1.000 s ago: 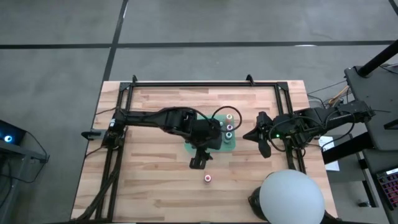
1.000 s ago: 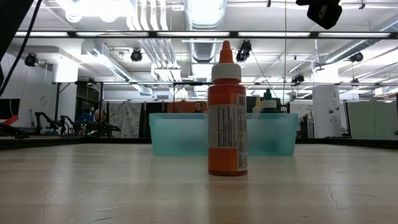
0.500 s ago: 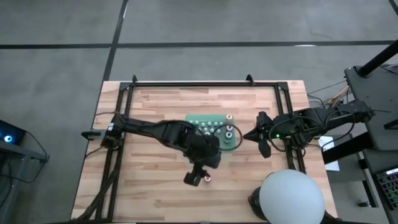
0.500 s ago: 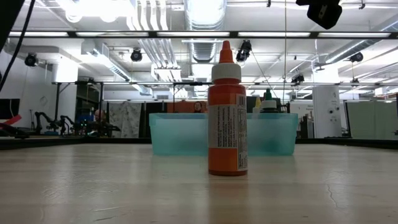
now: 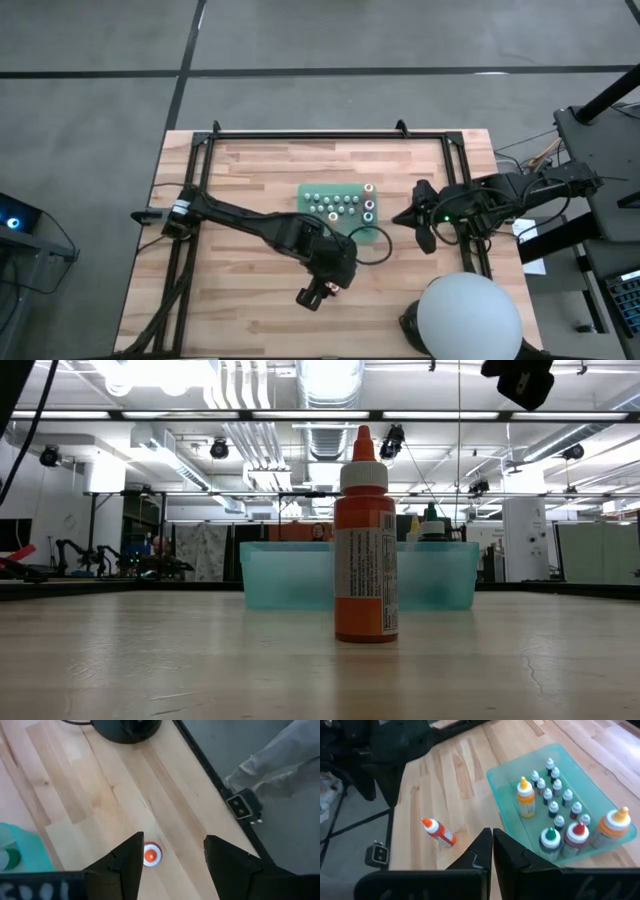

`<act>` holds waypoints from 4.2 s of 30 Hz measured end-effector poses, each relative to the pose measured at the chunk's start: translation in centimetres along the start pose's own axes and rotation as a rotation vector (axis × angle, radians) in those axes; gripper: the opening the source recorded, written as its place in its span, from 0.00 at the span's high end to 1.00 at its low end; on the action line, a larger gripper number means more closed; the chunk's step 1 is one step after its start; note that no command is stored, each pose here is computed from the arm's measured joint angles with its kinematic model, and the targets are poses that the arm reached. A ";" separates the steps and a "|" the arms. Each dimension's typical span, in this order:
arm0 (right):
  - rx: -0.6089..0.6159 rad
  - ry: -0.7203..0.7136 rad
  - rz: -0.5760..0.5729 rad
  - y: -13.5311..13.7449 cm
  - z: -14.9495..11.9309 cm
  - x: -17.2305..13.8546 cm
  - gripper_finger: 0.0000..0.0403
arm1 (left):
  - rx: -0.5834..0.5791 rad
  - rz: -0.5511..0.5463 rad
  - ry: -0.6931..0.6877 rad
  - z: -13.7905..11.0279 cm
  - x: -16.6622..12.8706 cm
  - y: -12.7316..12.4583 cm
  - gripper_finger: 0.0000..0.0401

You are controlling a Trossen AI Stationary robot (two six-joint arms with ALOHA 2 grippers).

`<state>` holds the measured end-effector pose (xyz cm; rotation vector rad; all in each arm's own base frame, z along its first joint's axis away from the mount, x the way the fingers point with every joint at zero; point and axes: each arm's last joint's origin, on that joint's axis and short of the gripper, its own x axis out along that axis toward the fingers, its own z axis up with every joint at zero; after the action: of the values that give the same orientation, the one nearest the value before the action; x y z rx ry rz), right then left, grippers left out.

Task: Pick & Place food coloring
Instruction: Put the big red food coloring bottle into the green container

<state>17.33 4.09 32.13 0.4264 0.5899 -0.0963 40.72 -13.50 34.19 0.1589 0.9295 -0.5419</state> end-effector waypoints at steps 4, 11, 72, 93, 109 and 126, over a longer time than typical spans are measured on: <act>0.013 0.041 -0.029 -0.3 -0.4 0.0 0.98 | 0.008 0.010 -0.024 -0.7 2.3 0.5 0.55; 0.007 0.062 -0.043 -0.4 -0.6 0.0 0.98 | 0.013 0.012 0.025 -2.5 4.8 1.0 0.55; 0.000 0.063 -0.043 -0.4 -0.6 0.0 0.98 | -0.009 0.060 0.165 -5.0 9.4 2.1 0.55; 0.000 0.062 -0.043 -0.4 -0.6 0.0 0.98 | -0.023 0.055 0.176 -5.2 9.4 2.0 0.71; 0.002 0.062 -0.044 -0.4 -0.6 0.0 0.98 | -0.036 0.063 0.172 -5.2 9.1 2.5 0.76; 0.004 0.062 -0.043 -0.4 -0.6 0.0 0.98 | -0.062 0.215 0.102 -2.3 2.0 5.9 0.76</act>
<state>16.90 3.96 31.53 0.4221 0.6598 -0.1261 42.97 -8.37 30.65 0.2289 1.0131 -0.3078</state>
